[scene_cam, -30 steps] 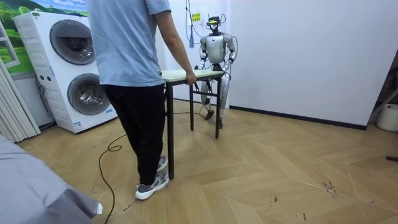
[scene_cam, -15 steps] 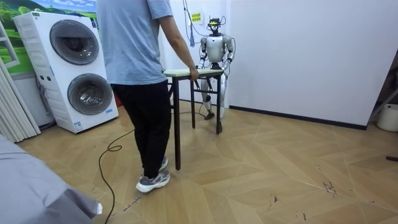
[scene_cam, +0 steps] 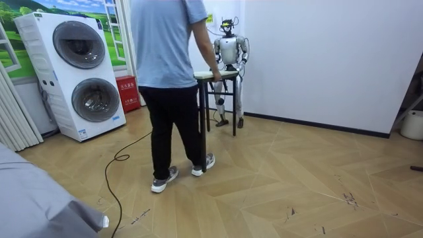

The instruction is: Move table with human

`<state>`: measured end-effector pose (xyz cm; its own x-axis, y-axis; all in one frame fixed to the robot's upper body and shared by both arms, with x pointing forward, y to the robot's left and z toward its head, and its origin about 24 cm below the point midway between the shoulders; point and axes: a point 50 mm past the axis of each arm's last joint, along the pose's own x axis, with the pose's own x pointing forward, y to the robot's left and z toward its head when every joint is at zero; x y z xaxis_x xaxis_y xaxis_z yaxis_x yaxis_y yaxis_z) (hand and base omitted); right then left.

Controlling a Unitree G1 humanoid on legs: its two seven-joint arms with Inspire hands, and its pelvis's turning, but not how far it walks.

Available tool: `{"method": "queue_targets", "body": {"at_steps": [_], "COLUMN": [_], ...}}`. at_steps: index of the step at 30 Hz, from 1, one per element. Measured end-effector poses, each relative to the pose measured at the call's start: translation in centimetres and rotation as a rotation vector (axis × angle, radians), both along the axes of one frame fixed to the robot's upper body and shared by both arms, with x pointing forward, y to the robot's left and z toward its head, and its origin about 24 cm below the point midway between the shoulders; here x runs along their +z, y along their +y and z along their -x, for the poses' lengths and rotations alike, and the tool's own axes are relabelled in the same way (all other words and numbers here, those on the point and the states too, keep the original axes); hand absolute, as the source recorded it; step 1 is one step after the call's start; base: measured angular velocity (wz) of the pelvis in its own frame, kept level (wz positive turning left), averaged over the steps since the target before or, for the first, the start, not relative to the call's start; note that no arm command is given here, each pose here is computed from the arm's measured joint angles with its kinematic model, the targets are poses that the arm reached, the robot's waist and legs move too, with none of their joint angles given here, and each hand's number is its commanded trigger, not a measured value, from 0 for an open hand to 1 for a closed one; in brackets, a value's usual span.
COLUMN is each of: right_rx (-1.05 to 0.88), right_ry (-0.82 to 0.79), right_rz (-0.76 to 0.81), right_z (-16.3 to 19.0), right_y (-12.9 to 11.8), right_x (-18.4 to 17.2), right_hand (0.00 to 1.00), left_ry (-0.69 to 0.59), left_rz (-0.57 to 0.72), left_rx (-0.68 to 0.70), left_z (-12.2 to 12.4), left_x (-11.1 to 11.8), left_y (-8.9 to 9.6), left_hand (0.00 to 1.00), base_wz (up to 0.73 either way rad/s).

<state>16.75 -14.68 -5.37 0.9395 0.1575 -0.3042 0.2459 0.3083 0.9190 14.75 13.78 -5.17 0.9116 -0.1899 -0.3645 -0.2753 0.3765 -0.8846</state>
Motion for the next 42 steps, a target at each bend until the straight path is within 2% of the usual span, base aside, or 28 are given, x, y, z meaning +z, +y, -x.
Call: {"method": "queue_targets", "body": {"at_steps": [5, 9, 13, 16, 22, 27, 42], "right_rx": [-0.034, -0.023, -0.034, -0.041, -0.039, -0.071, -0.065], "right_ry": [-0.002, -0.041, -0.073, -0.065, -0.03, 0.018, 0.032], "right_rz": [0.024, 0.035, 0.047, 0.043, 0.036, 0.02, 0.017], "right_z": [0.7, -0.5, -2.6, -2.7, -2.3, -1.1, -0.6], "right_y": [-0.3, -0.3, -0.3, -0.1, 0.0, -0.3, -0.3], "right_x": [-0.1, 0.7, 1.7, 1.7, 1.2, 0.4, 0.2], "right_hand": [1.0, 1.0, 1.0, 1.0, 1.0, 1.0, 1.0], "left_ry": [0.007, -0.008, -0.032, -0.023, -0.009, 0.024, 0.033], "left_rz": [0.001, 0.028, 0.026, 0.018, -0.003, -0.028, -0.031], "left_rx": [-0.019, -0.009, 0.012, 0.028, 0.029, 0.009, -0.005], "left_z": [0.1, -0.2, -2.3, -2.6, -2.5, -2.4, -1.7], "left_x": [-0.1, 0.3, 1.3, 1.5, 1.2, 0.9, 0.6], "left_y": [-0.5, -0.7, -1.2, -1.4, -1.1, -1.3, -1.0], "left_hand": [1.0, 1.0, 1.0, 1.0, 1.0, 1.0, 1.0], "base_wz": [0.54, -0.09, 0.2, 0.11, -0.03, 0.45, -0.15]}}
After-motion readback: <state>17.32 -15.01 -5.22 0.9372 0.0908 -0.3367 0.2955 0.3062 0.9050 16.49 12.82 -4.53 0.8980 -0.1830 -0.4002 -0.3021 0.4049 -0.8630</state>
